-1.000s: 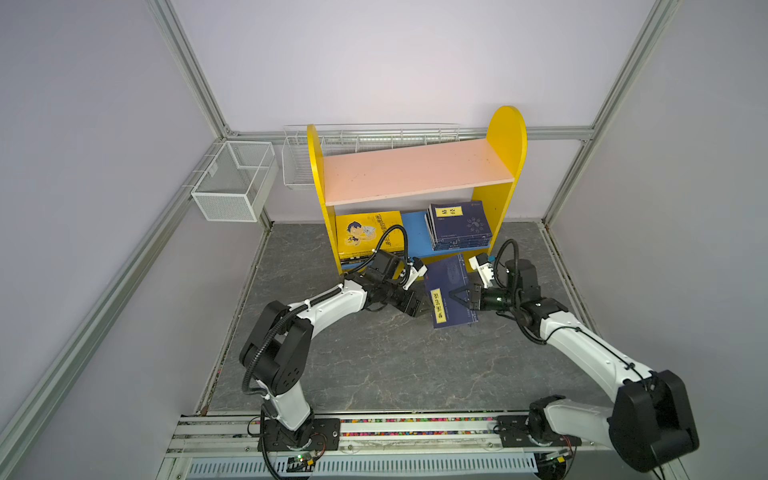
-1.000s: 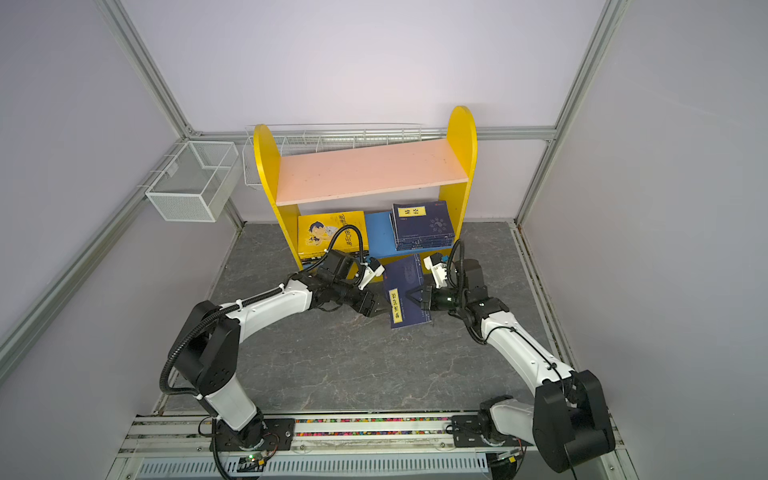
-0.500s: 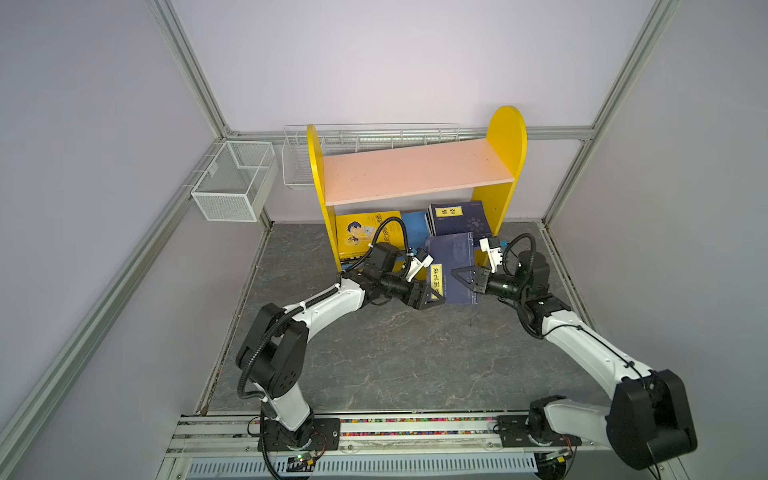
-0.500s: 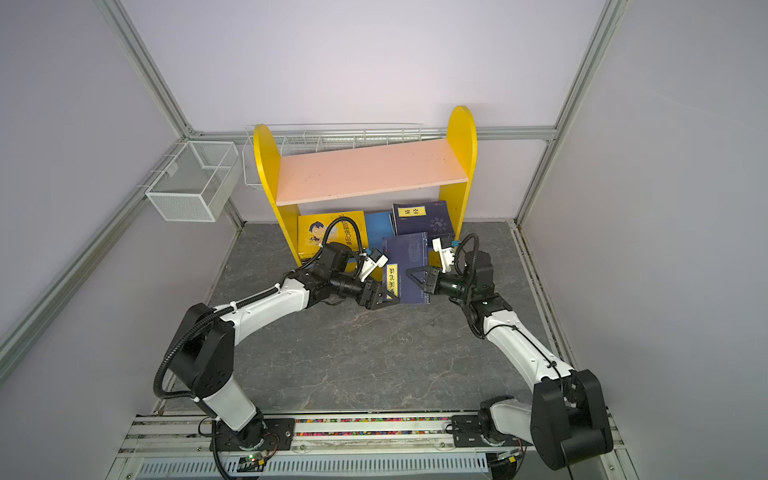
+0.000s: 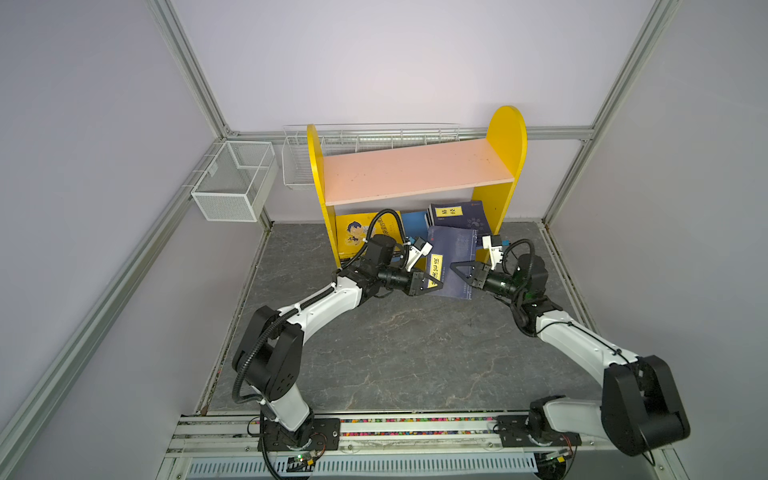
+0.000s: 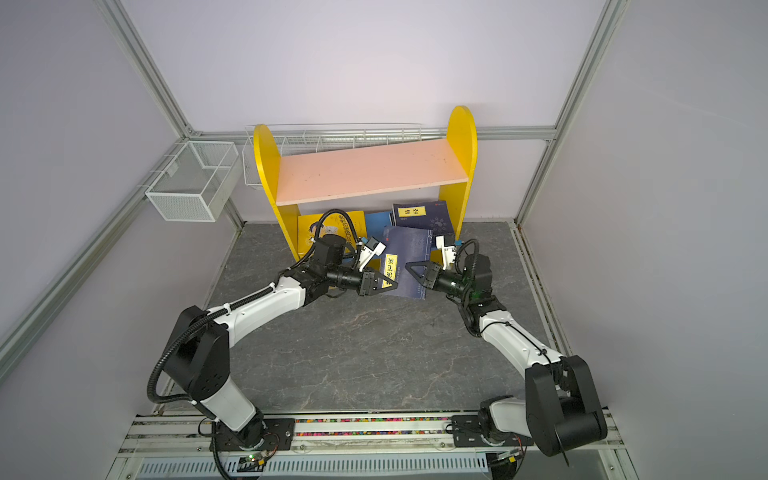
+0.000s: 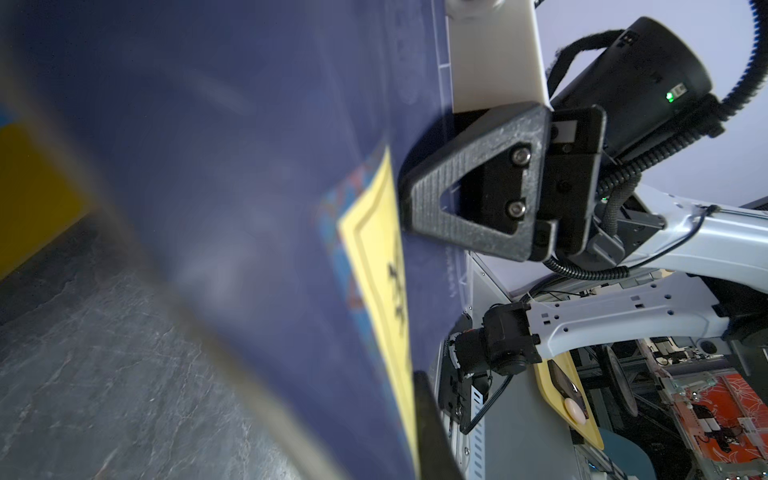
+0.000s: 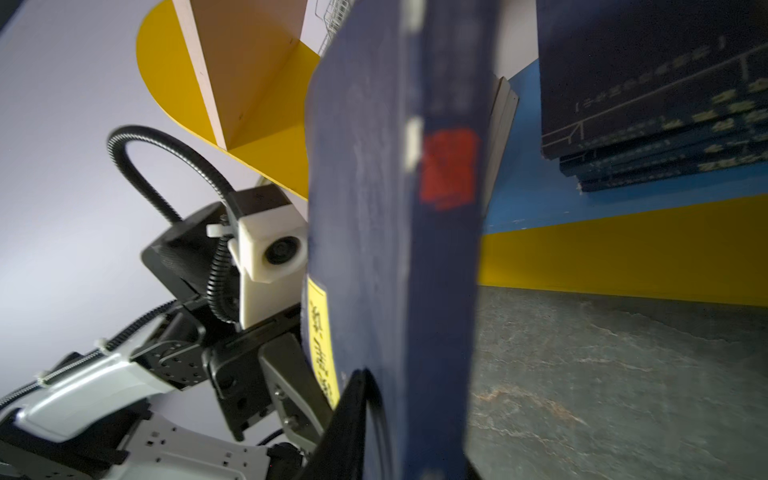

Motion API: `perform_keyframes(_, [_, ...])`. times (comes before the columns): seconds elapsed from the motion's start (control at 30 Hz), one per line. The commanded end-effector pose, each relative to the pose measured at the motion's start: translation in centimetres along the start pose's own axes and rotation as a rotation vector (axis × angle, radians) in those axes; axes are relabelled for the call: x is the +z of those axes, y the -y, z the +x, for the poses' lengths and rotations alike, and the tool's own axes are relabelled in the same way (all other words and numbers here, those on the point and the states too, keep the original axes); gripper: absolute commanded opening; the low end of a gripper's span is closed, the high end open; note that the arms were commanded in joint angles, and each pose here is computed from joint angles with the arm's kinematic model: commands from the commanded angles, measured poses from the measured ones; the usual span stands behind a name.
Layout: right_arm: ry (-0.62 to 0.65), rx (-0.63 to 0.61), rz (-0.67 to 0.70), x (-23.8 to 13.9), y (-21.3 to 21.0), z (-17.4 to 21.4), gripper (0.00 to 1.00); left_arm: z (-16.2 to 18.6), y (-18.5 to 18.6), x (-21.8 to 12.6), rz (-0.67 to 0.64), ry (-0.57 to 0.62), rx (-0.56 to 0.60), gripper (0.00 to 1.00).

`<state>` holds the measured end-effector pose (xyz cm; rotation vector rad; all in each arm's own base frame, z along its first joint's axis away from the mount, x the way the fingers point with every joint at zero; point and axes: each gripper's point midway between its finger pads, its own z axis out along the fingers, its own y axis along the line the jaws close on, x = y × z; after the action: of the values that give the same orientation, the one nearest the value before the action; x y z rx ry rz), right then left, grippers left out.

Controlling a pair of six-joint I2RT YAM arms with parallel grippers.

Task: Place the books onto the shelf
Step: 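Lift the last dark blue book upright and carry it toward the shelf with both grippers, then raise the dark blue book and tilt it onto the shelf stack with both grippers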

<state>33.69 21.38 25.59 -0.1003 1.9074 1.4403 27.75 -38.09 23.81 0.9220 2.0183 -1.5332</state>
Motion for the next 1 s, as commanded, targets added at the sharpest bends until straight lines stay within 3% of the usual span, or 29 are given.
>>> perform_keyframes(0.0, [-0.012,-0.056,0.082,-0.8,0.3,-0.2,0.43,-2.0,2.3,-1.4,0.023,0.048,0.102,0.00])
perform_keyframes(0.07, [-0.010,-0.080,0.110,-1.3,0.1,-0.8,0.51,-1.1,2.5,-1.4,0.034,0.007,0.107,0.00])
perform_keyframes(0.27, [-0.029,-0.127,0.045,-2.3,-1.6,-2.2,0.50,1.5,2.6,-1.9,0.030,-0.116,0.121,0.00])
perform_keyframes(0.47, [-0.104,-0.123,-0.037,-2.4,-2.6,-0.6,0.44,2.5,2.6,-2.5,-0.003,-0.158,0.150,0.00])
perform_keyframes(0.9, [-0.207,-0.088,-0.094,-3.5,-3.4,3.4,0.26,1.5,2.9,-2.9,0.012,-0.133,0.171,0.00])
perform_keyframes(0.97, [-0.243,-0.094,-0.114,-3.1,-4.1,4.6,0.19,1.2,2.9,-3.0,0.007,-0.125,0.174,0.00])
